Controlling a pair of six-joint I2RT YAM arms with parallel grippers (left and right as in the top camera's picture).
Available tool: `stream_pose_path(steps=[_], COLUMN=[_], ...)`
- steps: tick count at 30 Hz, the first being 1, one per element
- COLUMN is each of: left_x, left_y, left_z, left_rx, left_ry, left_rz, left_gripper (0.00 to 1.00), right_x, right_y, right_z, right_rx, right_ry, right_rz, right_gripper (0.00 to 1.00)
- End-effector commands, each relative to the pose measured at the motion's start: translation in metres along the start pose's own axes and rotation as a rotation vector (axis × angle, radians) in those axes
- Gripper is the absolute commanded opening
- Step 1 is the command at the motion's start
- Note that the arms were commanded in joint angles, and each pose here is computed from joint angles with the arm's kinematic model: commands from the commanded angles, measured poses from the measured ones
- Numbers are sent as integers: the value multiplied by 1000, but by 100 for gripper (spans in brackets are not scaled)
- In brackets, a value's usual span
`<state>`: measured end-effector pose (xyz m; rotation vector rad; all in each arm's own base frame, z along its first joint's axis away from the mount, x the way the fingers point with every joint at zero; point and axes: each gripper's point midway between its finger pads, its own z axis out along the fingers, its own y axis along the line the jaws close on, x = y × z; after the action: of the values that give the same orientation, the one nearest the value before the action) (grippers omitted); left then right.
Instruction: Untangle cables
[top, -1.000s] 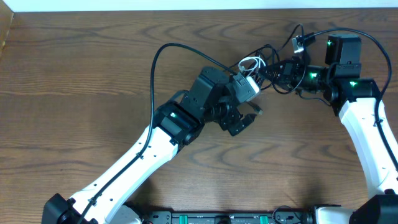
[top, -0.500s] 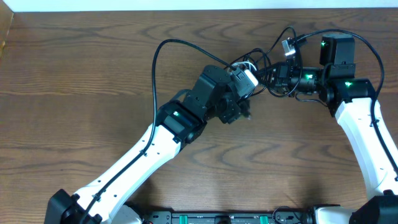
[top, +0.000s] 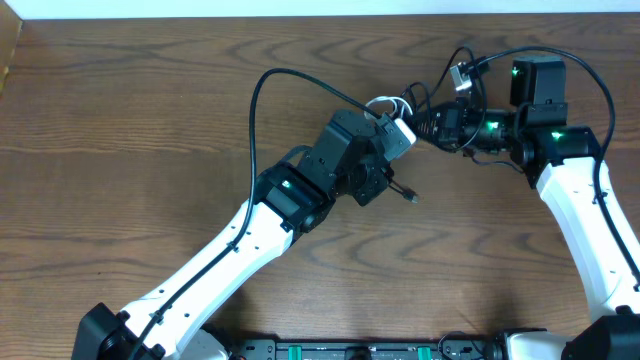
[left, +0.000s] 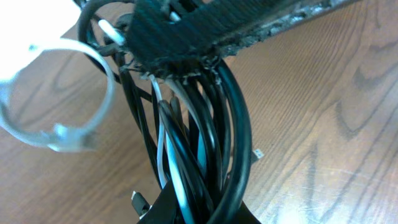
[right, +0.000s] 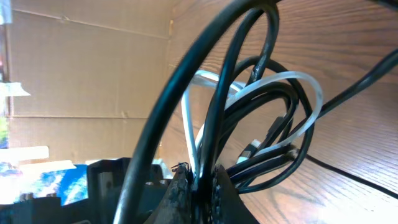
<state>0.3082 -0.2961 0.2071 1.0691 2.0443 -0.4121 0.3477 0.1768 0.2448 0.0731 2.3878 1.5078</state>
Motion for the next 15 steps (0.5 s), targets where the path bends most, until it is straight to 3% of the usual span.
stream_pose_path(steps=[1, 15], left_x=[-14, -35], left_y=[10, 20], left_z=[-19, -77], left_rx=[-42, -92], left_ry=[-41, -159], left_rz=[-99, -137], left_gripper=[8, 8], right_x=[-14, -16], right_y=[-14, -101], right_z=[-7, -40], right_rx=[117, 624], right_ry=[-71, -149], right_rz=[-118, -76], right_gripper=[1, 1])
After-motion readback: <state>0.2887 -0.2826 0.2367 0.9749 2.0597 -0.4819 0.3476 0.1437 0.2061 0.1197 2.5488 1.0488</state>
